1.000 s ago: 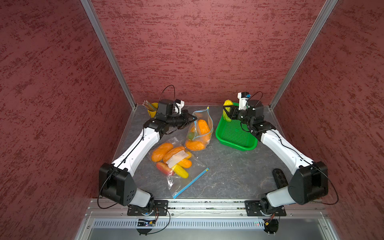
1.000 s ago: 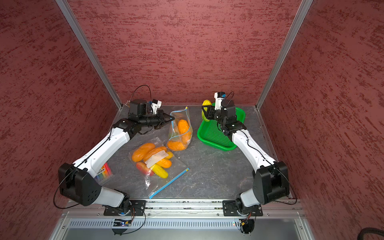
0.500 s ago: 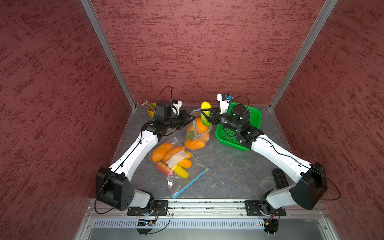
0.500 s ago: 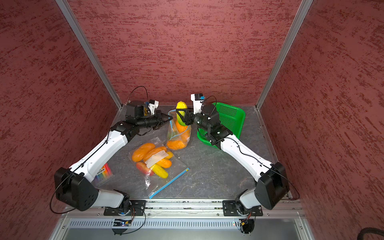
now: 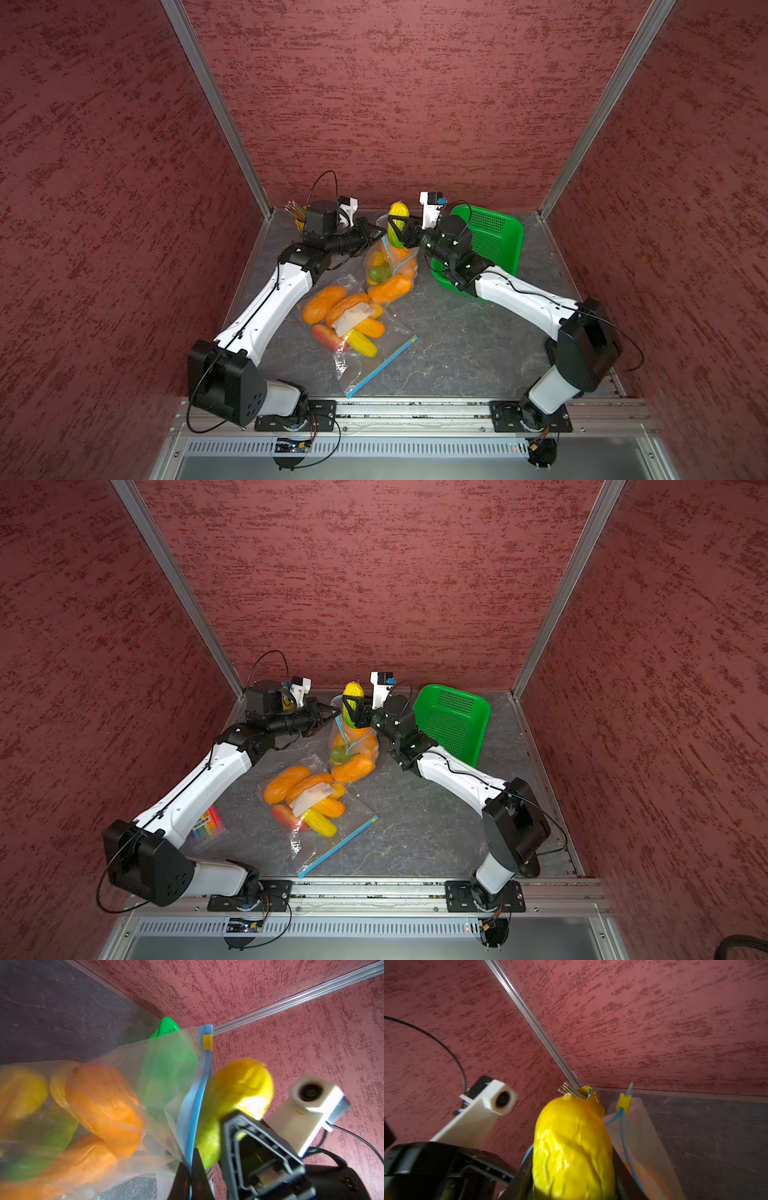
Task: Place the mango in a zip-top bag and seal the zipper
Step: Place the mango in the zipper food storage bag, then zip the zipper on the zipper food storage bag.
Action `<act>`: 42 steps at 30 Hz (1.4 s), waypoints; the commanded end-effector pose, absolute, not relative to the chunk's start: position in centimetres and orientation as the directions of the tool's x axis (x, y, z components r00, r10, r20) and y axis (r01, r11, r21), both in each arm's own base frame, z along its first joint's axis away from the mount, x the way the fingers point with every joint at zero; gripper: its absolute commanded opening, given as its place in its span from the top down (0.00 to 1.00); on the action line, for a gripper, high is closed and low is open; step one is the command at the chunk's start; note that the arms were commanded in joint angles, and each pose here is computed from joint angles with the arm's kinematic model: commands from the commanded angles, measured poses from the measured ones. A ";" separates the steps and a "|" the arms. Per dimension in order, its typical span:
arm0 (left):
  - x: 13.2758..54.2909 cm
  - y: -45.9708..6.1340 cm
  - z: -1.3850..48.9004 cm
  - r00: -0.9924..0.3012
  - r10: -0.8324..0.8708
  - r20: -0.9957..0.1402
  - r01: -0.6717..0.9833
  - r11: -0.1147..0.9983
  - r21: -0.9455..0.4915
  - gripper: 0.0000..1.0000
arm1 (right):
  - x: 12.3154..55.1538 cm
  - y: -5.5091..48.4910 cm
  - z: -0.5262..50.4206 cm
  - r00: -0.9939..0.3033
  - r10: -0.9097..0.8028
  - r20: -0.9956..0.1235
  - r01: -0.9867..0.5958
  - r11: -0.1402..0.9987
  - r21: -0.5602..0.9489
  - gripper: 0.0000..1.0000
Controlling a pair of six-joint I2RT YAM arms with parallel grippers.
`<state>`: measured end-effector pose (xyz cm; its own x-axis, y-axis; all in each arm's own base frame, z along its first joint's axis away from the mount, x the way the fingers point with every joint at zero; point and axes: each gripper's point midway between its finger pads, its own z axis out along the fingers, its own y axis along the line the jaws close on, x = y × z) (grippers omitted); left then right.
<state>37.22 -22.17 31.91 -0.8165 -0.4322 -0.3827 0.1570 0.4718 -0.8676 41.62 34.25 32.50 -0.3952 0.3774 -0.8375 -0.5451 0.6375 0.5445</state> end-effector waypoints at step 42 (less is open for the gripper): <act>38.4 -20.2 35.9 -0.710 -0.545 -0.445 0.228 0.420 -0.879 0.96 | 37.4 36.5 28.4 -0.530 0.152 -0.834 -0.476 0.761 0.441 0.72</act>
